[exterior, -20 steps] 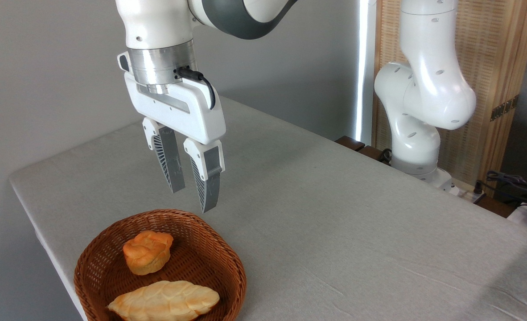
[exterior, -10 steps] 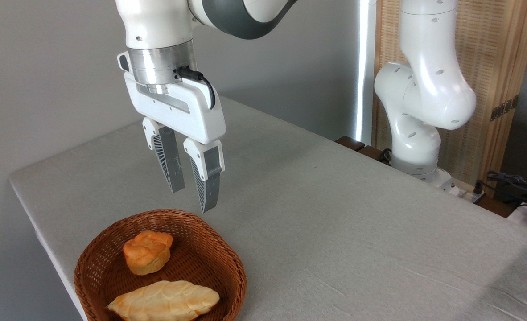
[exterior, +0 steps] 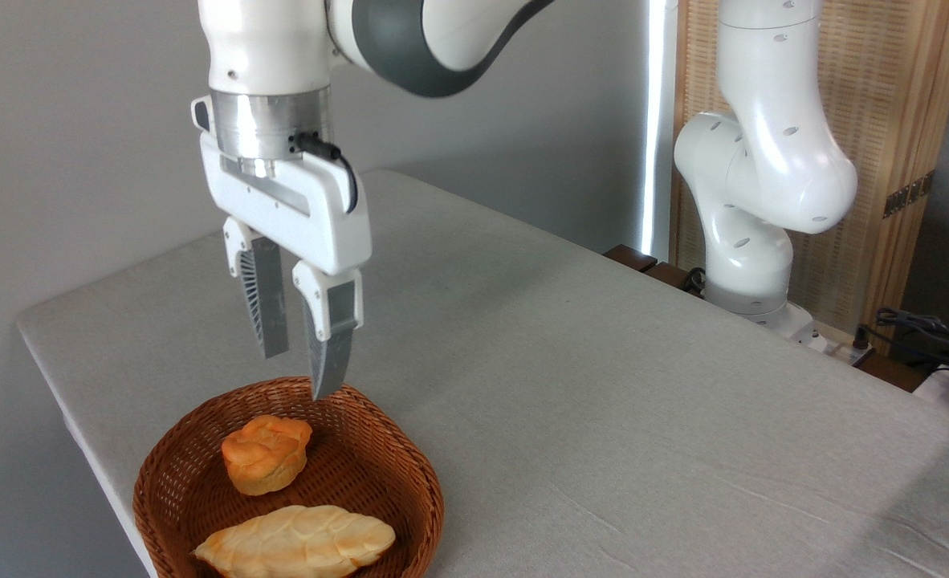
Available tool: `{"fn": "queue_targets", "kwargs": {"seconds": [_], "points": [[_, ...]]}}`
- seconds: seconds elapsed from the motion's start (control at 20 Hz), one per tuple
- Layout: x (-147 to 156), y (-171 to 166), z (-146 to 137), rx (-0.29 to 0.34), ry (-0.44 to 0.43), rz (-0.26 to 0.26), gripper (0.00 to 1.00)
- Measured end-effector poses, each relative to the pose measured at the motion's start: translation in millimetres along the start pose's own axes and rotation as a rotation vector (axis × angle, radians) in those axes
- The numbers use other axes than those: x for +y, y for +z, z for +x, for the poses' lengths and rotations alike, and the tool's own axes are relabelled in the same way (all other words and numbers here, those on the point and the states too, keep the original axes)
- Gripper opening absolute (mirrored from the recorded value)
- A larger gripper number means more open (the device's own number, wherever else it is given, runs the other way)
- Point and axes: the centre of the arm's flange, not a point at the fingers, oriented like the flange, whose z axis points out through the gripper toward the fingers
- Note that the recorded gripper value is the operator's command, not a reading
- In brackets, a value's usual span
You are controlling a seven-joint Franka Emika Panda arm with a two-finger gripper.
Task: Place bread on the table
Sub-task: 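Lower the open gripper down onto the small golden bun, then close the gripper fingers around the small golden bun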
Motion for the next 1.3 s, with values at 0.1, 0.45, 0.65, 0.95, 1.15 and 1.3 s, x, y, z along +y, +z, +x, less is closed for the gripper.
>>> {"fn": "queue_targets", "kwargs": {"seconds": [0.1,0.45,0.65,0.95,1.15,1.3], "points": [[5.9,14.2,5.2,0.024,0.013,0.014,1.00],[26.6,53.9,10.2,0.066,0.044,0.033,1.00],[37.8,76.0,17.4,0.083,0.064,0.039,1.00],[46.8,101.5,32.7,0.122,0.088,0.057,1.00],[47.9,112.2,36.0,0.128,0.099,0.061,1.00],[47.0,111.9,35.6,0.127,0.137,0.064,1.00]]}}
